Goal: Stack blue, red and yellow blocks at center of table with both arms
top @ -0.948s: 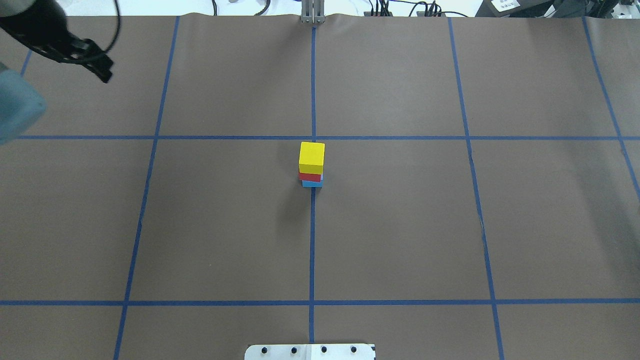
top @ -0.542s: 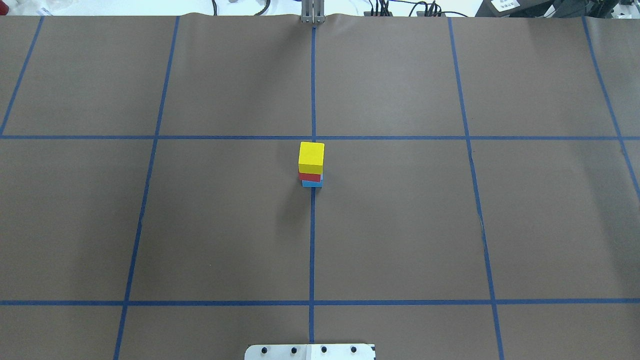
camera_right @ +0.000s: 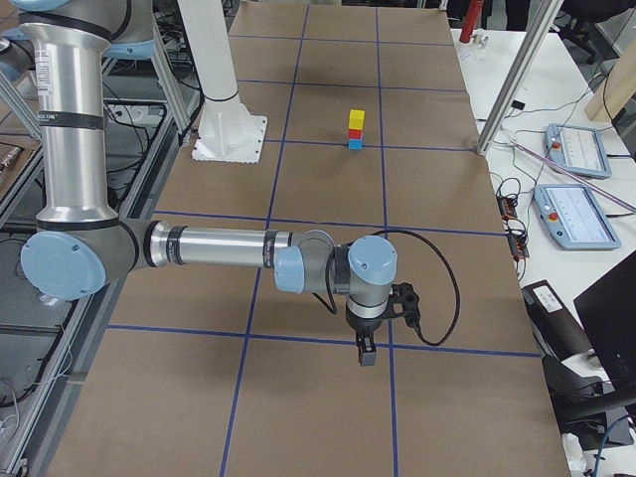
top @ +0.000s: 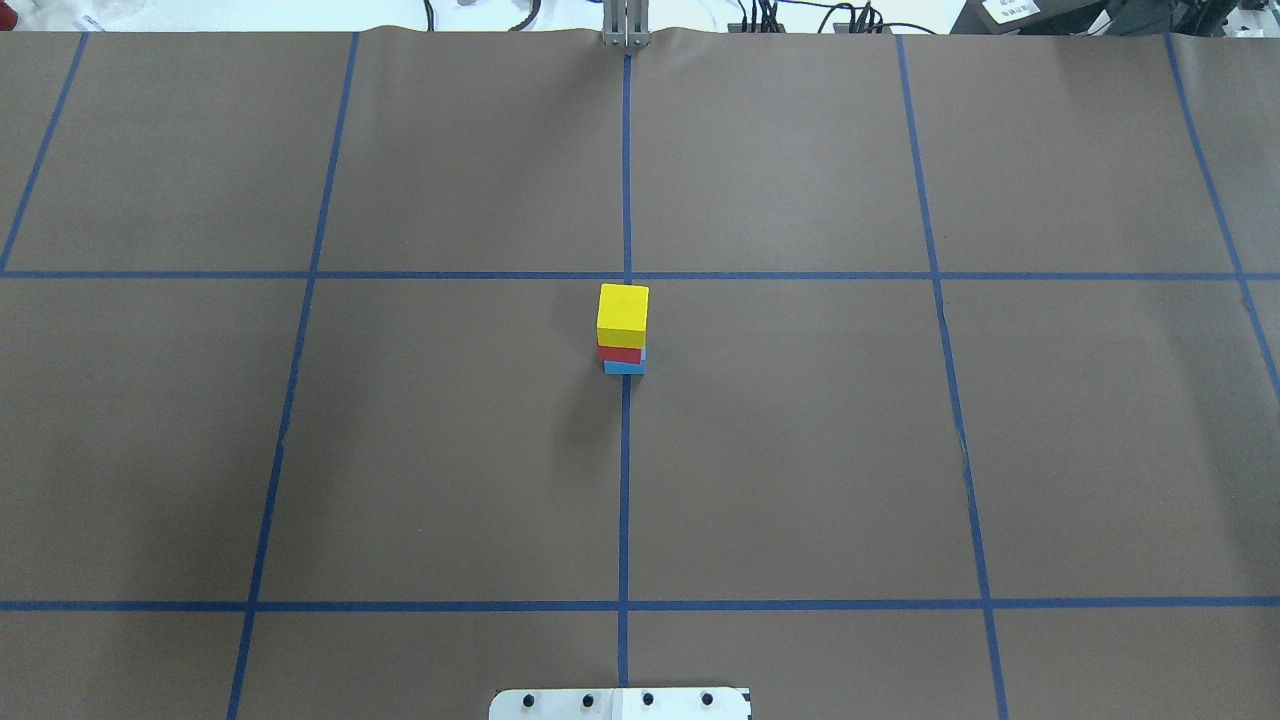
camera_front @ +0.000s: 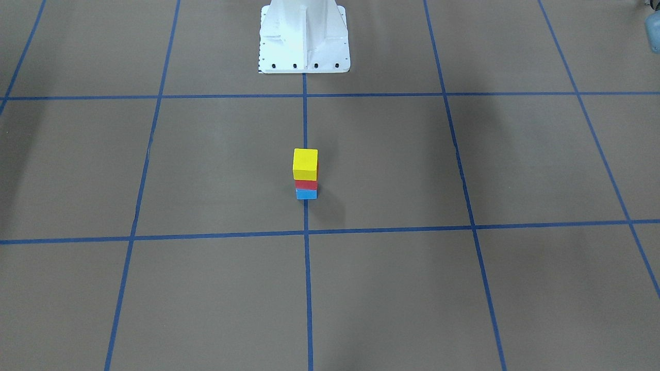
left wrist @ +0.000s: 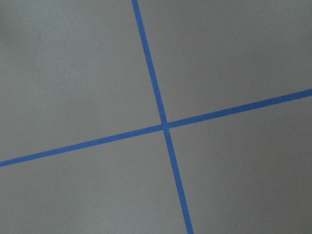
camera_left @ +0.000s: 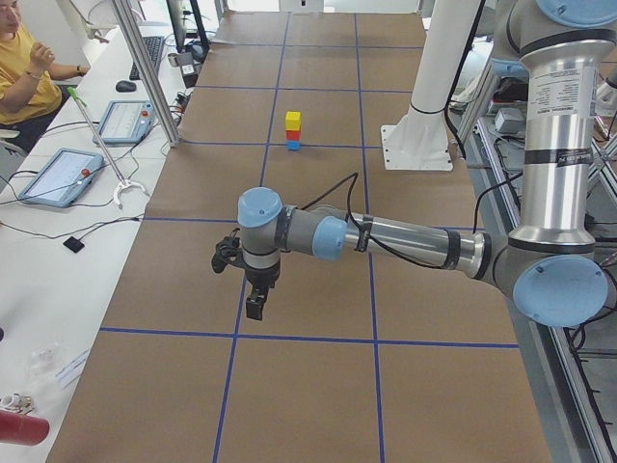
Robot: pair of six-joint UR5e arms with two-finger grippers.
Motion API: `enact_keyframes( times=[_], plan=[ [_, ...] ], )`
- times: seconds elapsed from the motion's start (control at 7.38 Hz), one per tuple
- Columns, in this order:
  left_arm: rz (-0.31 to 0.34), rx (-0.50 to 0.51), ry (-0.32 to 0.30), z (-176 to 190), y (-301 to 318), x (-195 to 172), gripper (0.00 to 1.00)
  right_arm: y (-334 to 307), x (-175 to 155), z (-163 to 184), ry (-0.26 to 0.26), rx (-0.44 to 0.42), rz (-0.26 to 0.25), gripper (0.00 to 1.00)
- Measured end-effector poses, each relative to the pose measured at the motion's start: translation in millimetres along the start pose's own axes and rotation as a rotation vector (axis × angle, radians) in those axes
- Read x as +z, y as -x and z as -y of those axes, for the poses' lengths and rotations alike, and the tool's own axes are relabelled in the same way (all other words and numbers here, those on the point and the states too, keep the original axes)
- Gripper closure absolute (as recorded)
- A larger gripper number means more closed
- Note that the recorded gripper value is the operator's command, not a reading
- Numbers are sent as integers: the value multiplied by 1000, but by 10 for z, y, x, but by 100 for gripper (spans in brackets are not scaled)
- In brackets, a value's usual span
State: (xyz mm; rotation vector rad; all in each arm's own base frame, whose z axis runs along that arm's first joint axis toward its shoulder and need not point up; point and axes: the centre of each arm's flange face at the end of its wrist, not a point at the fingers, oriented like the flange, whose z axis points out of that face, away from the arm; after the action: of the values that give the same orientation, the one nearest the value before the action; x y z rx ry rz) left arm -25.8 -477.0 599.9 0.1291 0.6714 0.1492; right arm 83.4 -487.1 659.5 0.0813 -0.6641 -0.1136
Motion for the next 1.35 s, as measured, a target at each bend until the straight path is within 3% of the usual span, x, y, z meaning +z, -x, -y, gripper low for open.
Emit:
enact_keyframes(
  times=[0.27, 0.95, 1.35],
  plan=[
    [-57, 7, -13, -168, 235, -106, 0, 10, -19, 28, -5, -2, -2, 0],
    [-67, -59, 63, -182, 424, -22, 0, -2, -3, 9, -3, -4, -3, 0],
    [-69, -56, 62, -164, 444, 10, 0, -53, 81, -93, 13, -4, 0, 0]
  ],
)
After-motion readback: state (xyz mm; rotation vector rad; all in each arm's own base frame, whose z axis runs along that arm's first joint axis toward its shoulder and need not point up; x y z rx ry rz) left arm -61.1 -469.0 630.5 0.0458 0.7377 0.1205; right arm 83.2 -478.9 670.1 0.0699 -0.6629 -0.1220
